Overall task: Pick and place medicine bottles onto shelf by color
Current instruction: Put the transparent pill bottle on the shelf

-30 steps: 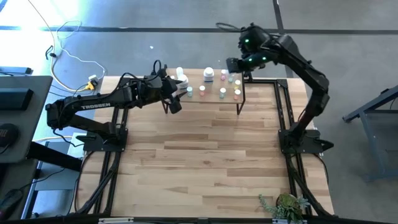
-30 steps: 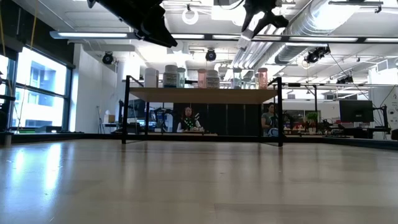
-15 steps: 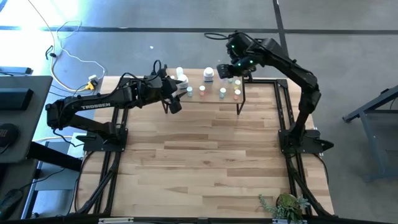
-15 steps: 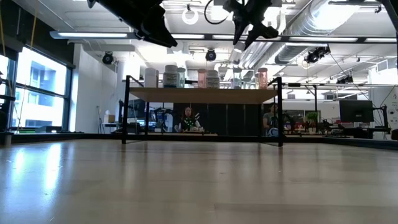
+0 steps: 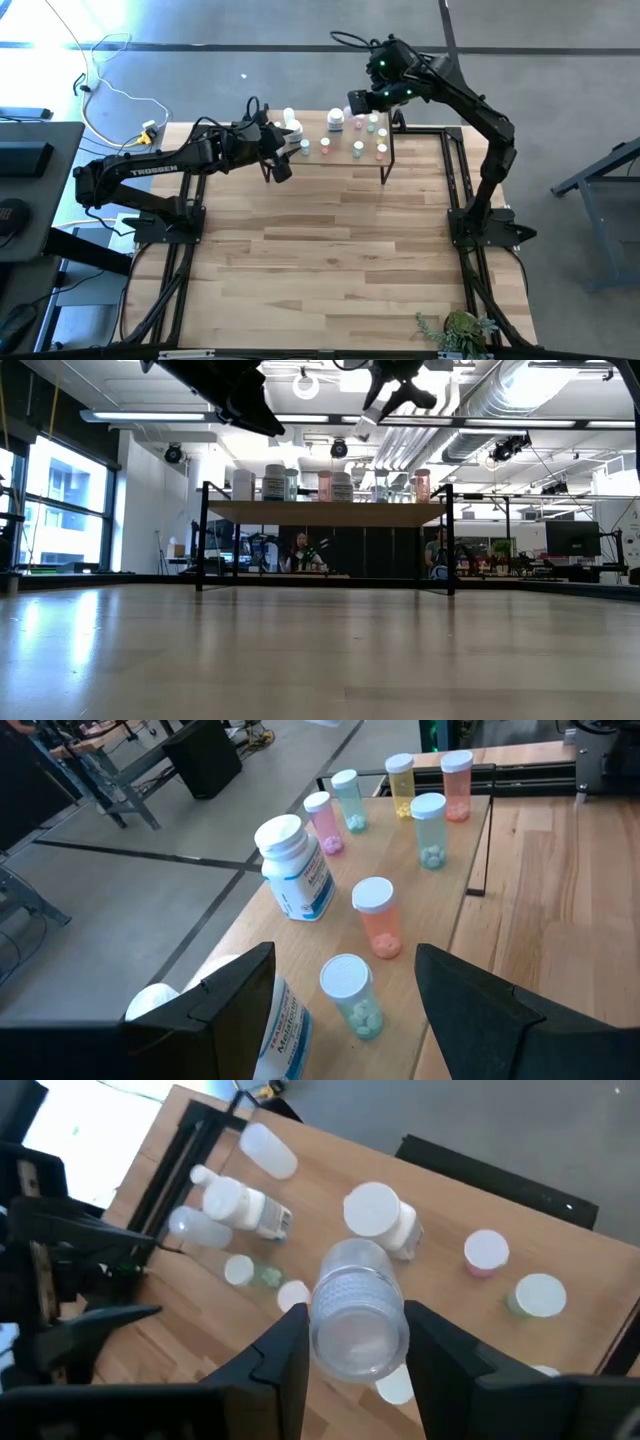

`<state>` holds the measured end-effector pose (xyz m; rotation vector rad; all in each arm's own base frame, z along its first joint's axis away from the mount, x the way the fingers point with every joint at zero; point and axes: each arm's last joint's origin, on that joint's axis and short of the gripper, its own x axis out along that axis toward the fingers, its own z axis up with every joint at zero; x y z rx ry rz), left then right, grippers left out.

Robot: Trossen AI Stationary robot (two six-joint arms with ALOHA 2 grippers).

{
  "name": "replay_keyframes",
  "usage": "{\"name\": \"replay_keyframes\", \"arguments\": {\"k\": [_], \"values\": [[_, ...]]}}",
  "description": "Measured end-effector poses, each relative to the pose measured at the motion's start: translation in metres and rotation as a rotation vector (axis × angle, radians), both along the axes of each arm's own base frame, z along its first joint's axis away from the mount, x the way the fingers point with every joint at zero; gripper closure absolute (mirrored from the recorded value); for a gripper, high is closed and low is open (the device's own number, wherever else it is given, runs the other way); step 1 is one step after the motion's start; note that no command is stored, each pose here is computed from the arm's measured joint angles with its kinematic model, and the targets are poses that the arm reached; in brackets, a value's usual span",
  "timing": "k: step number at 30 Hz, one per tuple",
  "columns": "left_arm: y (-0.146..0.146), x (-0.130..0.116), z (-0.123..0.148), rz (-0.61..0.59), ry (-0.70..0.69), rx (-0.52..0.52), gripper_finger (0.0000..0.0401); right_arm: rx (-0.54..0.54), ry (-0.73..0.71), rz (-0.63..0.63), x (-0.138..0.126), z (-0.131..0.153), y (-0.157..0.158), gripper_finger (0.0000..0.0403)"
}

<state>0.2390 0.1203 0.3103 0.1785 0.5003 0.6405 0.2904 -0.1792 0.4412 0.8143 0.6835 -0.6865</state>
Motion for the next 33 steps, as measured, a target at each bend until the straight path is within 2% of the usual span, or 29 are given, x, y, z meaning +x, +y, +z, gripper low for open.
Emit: {"name": "replay_keyframes", "arguments": {"k": [5, 17, 33], "values": [[0.000, 0.000, 0.000, 0.000, -0.001, -0.001, 0.0172, 0.021, -0.003, -0.001, 0.002, -0.002, -0.001, 0.0281], [0.000, 0.000, 0.000, 0.010, -0.016, -0.018, 0.0172, 0.134, 0.180, 0.023, 0.013, -0.034, -0.007, 0.0279], [0.000, 0.000, 0.000, 0.015, -0.026, -0.028, 0.0172, 0.170, 0.349, 0.017, 0.022, -0.065, -0.021, 0.0279]]}}
